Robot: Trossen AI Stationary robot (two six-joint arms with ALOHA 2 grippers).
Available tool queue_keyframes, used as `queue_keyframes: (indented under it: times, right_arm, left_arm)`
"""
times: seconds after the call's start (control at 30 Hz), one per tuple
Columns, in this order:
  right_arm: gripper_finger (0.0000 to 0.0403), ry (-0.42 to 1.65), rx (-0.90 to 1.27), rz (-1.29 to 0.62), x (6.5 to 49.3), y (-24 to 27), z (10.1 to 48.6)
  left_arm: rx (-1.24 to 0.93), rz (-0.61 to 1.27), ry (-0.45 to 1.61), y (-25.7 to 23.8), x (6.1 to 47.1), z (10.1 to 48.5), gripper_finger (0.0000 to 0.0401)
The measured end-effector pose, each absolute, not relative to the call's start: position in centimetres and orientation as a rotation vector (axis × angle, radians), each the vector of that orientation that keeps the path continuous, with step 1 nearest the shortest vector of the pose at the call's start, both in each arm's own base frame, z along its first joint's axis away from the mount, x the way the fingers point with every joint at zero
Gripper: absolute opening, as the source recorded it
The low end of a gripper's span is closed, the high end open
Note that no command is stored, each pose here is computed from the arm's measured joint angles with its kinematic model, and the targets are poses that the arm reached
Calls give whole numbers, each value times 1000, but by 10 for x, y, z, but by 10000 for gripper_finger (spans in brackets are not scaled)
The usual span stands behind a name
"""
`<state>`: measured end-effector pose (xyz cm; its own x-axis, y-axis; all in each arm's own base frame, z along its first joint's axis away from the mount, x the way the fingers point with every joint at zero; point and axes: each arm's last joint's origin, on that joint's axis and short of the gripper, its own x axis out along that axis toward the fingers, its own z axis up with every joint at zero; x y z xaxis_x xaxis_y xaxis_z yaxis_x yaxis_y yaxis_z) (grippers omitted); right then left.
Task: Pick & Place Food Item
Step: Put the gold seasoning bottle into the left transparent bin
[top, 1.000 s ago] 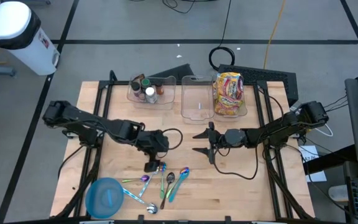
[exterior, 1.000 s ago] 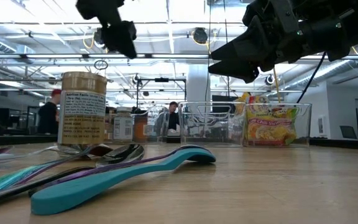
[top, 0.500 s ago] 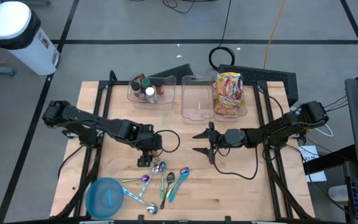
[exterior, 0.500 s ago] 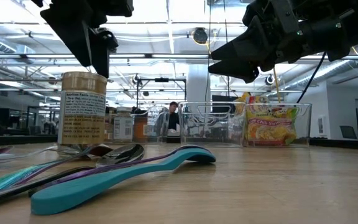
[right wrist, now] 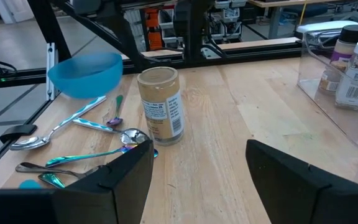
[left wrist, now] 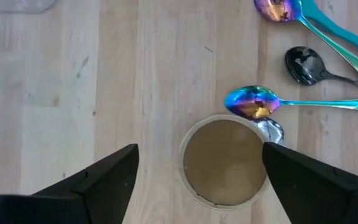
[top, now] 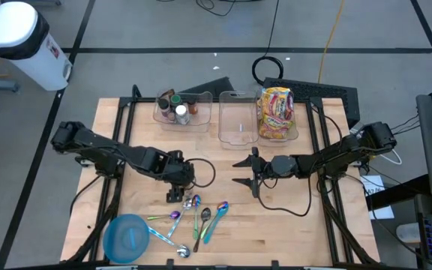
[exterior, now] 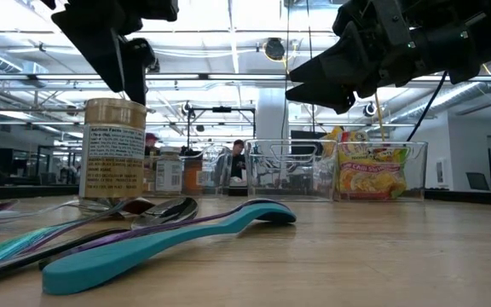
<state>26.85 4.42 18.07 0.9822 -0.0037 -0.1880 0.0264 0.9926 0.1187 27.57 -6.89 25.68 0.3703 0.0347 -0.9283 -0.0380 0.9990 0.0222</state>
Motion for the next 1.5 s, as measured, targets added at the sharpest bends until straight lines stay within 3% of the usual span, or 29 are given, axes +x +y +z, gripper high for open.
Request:
queue_keyframes:
  times: [0.3, 0.83, 0.97, 1.1, 1.2, 1.5]
  right_arm:
    - [247, 189, 121, -14, 268, 44, 181]
    - [247, 195, 135, -16, 268, 44, 180]
    - [247, 195, 134, -16, 268, 44, 180]
    - [247, 194, 135, -16, 268, 44, 180]
    - [247, 191, 135, -16, 268, 44, 180]
    - [247, 186, 136, -15, 269, 44, 181]
  left_arm:
    - [-37, -11, 1225, -72, 277, 252, 372]
    - [53, -52, 1299, -78, 287, 231, 355]
    - [63, -36, 1283, -77, 287, 232, 335]
    - [41, -14, 1277, -76, 287, 234, 277]
    - [23, 2, 1277, -75, 287, 234, 273]
    - [-68, 138, 1220, -50, 300, 291, 273]
